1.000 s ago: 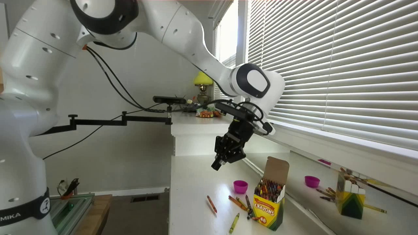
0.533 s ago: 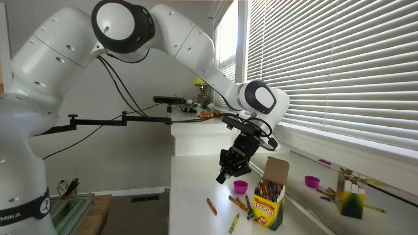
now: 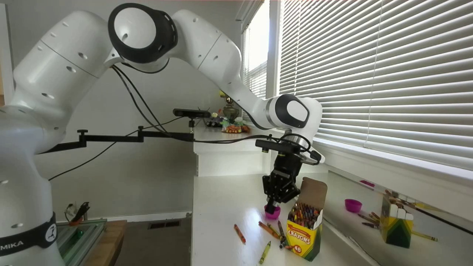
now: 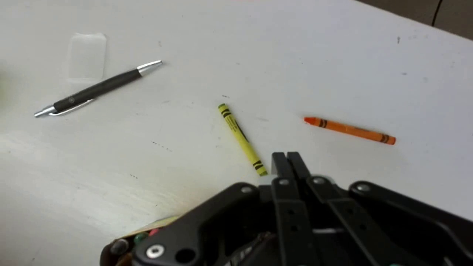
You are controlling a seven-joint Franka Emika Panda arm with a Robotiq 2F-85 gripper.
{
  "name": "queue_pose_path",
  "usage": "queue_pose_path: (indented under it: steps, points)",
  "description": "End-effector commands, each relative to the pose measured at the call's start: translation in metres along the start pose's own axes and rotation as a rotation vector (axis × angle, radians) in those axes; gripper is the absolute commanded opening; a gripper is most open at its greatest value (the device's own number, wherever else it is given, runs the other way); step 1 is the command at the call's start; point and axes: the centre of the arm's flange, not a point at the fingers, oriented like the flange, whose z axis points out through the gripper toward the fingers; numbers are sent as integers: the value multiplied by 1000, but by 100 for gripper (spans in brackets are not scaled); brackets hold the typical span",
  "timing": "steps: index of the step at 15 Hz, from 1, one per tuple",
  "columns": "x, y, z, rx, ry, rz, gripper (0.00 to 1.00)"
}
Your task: Pick up a crayon from the box
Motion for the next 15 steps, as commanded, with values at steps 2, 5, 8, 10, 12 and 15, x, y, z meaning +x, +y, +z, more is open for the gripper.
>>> queue_pose_path:
  steps: [2, 5, 8, 10, 12, 15]
  points:
    - [4, -9, 4, -98, 60, 56, 37]
    - [1, -14, -4, -93, 94, 58, 57]
    - [-8, -15, -19, -92, 142, 57, 77]
    - [-16, -15, -33, -83, 185, 79, 91]
    - [-29, -17, -48, -87, 208, 145, 100]
    - [-49, -26, -67, -18, 237, 302, 100]
